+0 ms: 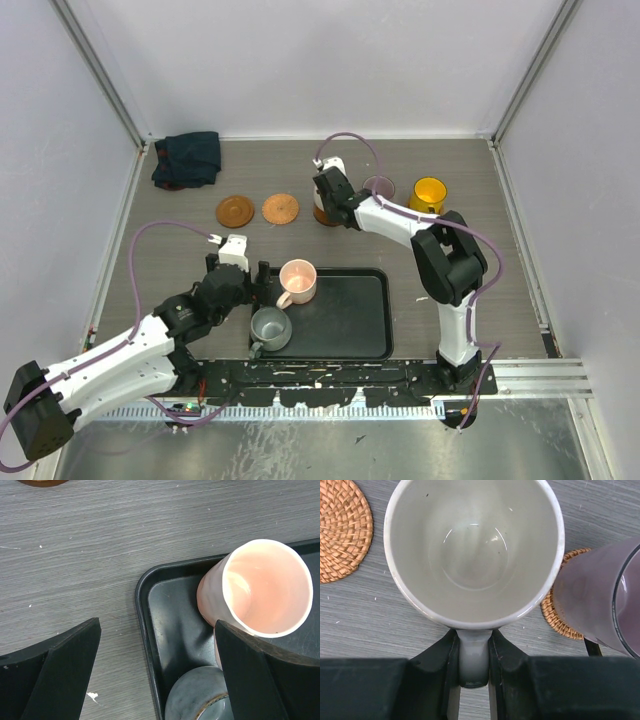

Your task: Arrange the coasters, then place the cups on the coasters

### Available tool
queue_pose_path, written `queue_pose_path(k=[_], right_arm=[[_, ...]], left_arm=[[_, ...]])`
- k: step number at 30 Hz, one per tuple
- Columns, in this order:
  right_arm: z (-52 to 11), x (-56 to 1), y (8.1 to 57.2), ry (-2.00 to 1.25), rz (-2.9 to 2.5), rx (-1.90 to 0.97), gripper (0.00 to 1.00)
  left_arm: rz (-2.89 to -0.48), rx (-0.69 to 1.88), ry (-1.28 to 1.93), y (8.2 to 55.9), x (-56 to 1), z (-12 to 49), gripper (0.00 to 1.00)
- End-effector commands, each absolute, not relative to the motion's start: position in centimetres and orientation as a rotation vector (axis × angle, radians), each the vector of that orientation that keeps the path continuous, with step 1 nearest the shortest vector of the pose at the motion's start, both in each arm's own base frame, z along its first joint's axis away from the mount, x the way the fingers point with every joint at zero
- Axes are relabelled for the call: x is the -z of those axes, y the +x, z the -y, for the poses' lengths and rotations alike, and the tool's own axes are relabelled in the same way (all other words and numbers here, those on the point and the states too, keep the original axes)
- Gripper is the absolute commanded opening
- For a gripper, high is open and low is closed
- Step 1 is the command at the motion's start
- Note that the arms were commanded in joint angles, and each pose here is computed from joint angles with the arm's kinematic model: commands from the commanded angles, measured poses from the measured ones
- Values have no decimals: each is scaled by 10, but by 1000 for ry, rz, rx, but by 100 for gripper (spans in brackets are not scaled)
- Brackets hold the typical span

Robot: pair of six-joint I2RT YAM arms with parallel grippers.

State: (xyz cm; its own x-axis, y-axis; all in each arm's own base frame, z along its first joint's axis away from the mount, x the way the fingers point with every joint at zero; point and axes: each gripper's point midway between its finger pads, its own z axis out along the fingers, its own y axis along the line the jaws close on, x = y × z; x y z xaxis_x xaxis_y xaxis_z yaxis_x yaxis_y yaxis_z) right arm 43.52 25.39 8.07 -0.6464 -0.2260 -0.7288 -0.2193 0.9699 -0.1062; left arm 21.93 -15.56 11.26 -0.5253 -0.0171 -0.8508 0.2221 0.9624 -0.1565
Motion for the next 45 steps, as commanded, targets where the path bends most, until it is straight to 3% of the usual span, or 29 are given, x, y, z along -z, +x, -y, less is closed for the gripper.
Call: queue_pose_path(k=[1, 45], right_arm=[[-268, -116, 455, -238, -2180, -62, 1], [-260, -93, 448, -195, -2232, -32, 1]], left_arm=[[-2049, 318, 95, 227, -131, 158, 98], [-2055, 318, 94, 224, -125, 155, 98]])
